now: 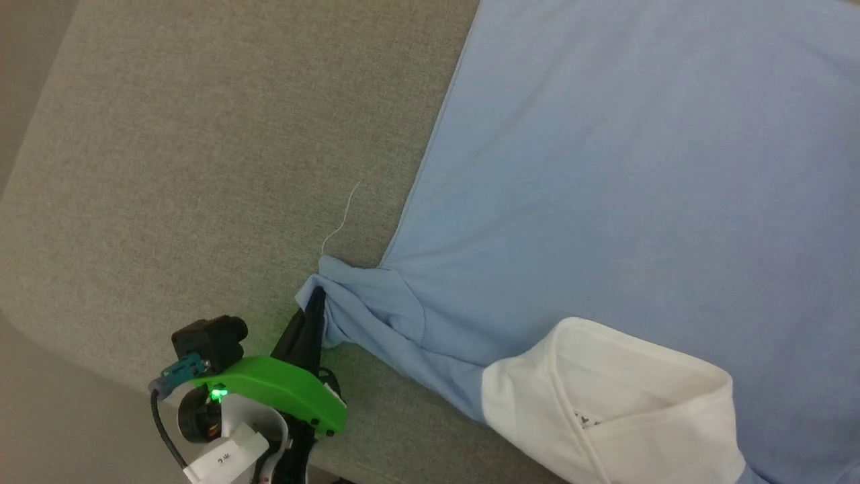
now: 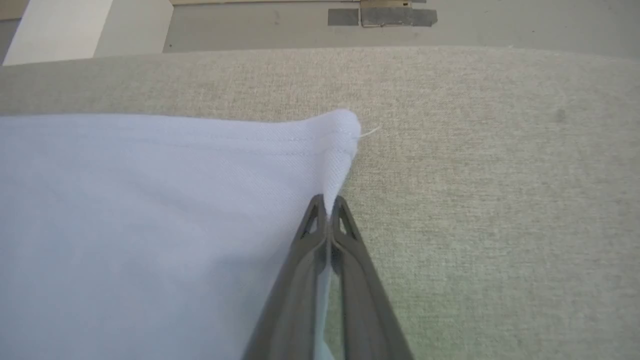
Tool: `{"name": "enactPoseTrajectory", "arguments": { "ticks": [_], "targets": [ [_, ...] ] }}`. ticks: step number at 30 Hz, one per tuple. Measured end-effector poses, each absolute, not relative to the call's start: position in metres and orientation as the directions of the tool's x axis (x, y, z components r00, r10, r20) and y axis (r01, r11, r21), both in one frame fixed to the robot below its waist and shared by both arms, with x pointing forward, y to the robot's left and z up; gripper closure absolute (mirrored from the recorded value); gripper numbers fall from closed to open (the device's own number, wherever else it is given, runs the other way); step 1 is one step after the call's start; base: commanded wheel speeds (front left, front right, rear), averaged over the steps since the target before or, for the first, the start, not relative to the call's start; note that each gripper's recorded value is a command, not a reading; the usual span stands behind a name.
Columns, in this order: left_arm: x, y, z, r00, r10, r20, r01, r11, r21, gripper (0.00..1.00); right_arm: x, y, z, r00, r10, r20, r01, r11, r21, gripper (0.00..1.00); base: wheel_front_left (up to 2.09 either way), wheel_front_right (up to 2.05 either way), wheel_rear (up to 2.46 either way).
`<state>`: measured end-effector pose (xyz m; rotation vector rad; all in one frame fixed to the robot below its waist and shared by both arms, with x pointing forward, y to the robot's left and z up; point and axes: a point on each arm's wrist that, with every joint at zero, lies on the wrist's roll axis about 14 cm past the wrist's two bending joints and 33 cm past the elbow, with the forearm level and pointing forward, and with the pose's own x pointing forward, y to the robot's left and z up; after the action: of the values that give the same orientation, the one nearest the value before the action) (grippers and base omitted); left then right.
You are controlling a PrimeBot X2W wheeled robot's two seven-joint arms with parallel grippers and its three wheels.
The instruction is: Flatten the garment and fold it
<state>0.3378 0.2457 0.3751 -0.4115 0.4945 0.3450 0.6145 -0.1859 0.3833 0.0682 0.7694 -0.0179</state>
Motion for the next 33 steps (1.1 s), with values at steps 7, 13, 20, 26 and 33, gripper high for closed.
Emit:
{"name": "enactPoseTrajectory", "arguments": {
  "ticks": [7, 13, 20, 26, 33],
  "targets": [
    [0.318, 0.251, 0.383, 0.822, 0.223, -0.524, -0.419, 0.86, -0.292, 1.0, 0.577, -0.197, 0.413, 0.874, 0.014, -0.486, 0.035, 0.995, 0.093, 1.0, 0.0, 0.0, 0.0],
    [0.298, 0.252, 0.391, 0.819, 0.205, -0.536, -0.406, 0.867, -0.288, 1.0, 0.512, -0.226, 0.426, 0.917, -0.067, -0.392, 0.11, 0.99, 0.088, 1.0, 0.0, 0.0, 0.0],
    [0.3, 0.24, 0.406, 0.849, 0.142, -0.509, -0.333, 0.892, -0.307, 1.0, 0.431, -0.27, 0.433, 0.901, -0.186, -0.393, 0.239, 0.967, 0.089, 1.0, 0.0, 0.0, 0.0],
    [0.31, 0.224, 0.421, 0.881, 0.083, -0.467, -0.26, 0.908, -0.329, 1.0, 0.359, -0.305, 0.409, 0.804, -0.259, -0.536, 0.356, 0.931, 0.084, 1.0, 0.0, 0.0, 0.0],
    [0.315, 0.208, 0.432, 0.9, 0.026, -0.436, -0.196, 0.916, -0.351, 1.0, 0.291, -0.309, 0.361, 0.608, -0.214, -0.765, 0.43, 0.898, 0.091, 1.0, 0.0, 0.0, 0.0]
  ]
}}
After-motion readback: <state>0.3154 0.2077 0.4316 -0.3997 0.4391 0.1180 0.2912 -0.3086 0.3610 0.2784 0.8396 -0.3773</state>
